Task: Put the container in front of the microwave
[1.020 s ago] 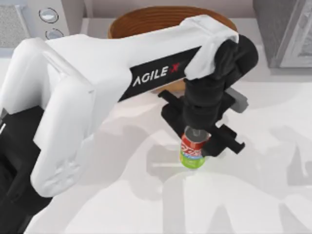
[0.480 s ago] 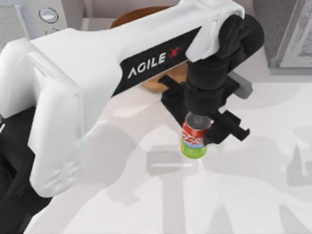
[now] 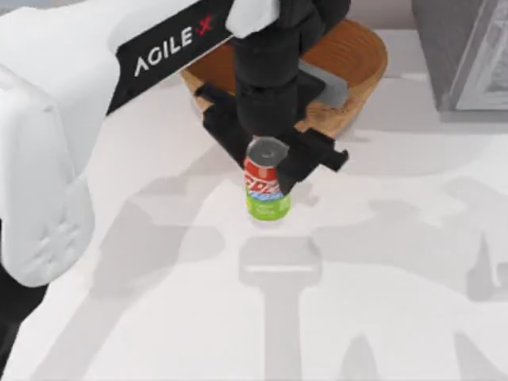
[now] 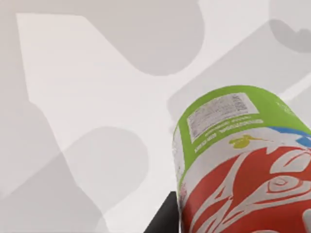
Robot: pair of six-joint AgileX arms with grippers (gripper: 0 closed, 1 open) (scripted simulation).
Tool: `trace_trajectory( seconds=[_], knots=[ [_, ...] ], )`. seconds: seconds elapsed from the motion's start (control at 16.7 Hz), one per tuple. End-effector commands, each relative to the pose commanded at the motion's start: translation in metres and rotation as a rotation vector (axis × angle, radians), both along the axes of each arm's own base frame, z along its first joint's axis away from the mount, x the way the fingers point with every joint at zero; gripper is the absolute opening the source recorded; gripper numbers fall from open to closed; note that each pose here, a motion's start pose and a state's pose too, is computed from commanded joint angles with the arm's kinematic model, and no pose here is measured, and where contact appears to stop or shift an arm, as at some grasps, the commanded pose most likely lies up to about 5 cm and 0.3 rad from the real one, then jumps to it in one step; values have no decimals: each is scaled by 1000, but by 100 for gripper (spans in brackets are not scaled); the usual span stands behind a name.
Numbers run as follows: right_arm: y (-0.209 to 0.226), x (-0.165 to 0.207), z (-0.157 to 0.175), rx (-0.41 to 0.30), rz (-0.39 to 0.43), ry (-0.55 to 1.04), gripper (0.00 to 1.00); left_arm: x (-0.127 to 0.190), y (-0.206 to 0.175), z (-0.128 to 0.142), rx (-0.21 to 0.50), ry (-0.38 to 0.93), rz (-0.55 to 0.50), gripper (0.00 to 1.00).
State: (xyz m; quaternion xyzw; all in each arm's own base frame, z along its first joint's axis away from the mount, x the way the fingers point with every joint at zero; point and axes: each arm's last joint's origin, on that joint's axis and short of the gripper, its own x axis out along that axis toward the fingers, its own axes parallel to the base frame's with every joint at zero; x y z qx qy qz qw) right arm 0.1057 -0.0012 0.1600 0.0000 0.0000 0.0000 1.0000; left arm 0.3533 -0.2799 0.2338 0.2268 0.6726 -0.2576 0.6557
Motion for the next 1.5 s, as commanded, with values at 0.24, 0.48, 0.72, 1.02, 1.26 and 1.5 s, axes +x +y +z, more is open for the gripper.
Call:
trace_trajectory(
  seconds=[0.24,0.48,0.72,1.02,1.26,1.5],
  knots=[
    [0,0,0,0,0,0,100,51,125,21,-20,20,226,0],
    [0,0,0,0,0,0,100,74,269,7,-5,13,491,0],
    [0,0,0,0,0,0,100,71,356,-18,31,-14,647,0],
    [0,0,0,0,0,0,100,68,372,-24,43,-25,679,0],
    [0,0,0,0,0,0,100,68,372,-30,43,-24,678,0],
    [0,0,0,0,0,0,100,68,372,-32,43,-25,679,0]
  ],
)
